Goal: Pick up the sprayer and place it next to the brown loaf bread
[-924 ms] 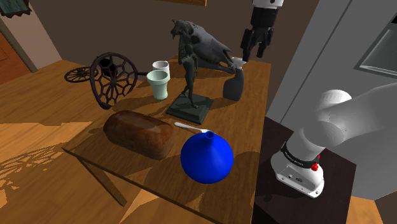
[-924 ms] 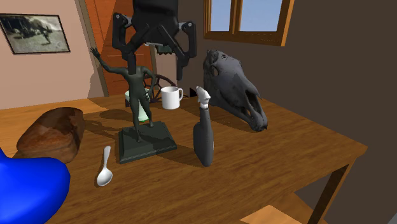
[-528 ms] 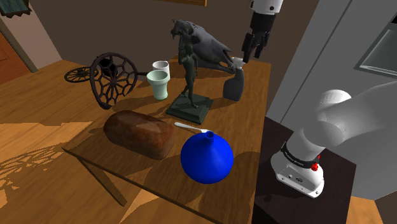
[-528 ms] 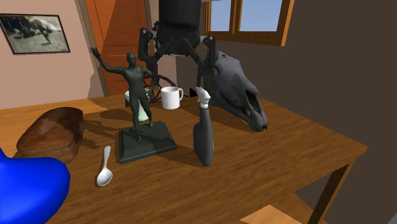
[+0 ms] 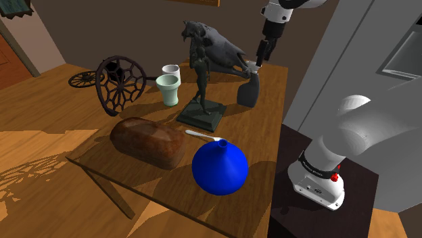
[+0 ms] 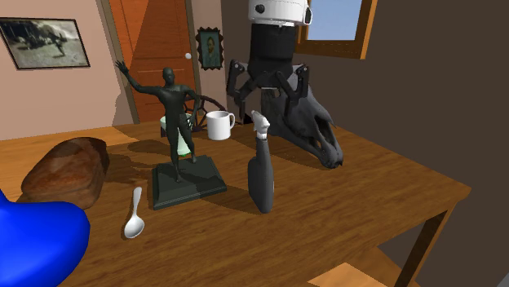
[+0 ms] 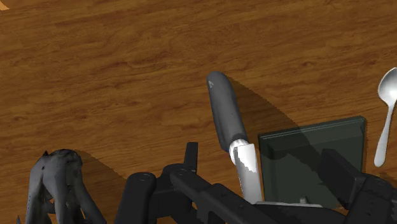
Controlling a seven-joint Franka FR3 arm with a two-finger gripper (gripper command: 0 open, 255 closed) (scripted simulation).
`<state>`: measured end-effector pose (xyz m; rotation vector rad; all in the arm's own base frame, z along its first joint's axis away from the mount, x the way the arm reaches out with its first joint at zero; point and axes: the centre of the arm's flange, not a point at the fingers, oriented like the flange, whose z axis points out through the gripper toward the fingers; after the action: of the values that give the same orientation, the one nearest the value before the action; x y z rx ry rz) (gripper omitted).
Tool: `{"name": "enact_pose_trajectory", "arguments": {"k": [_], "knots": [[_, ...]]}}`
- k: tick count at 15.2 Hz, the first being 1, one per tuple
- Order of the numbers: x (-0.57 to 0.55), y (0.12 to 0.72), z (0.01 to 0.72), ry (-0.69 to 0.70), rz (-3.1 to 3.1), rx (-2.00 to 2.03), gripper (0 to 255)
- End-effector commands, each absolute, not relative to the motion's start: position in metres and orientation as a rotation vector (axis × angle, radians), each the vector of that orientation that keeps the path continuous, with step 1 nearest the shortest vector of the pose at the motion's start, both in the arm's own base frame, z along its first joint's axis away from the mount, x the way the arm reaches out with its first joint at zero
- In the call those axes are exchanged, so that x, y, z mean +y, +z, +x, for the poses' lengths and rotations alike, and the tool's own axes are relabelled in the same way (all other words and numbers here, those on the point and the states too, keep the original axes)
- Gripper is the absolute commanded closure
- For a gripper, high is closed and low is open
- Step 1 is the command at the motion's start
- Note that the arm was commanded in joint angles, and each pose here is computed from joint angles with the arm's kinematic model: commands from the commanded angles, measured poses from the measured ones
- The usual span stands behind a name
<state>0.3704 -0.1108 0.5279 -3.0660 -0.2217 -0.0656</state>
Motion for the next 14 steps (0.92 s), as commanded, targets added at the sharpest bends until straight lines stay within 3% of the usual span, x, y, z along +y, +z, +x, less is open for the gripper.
{"name": "enact_pose_trajectory", "arguments": {"k": [1,6,14], "knots": [[-0.114,0.520,0.372,-0.072,-3.067,-0.235,0],[-0.112,0.490,0.374,-0.072,-3.067,-0.235,0],[-0.112,0.490,0.374,-0.072,-3.067,-0.235,0]]}}
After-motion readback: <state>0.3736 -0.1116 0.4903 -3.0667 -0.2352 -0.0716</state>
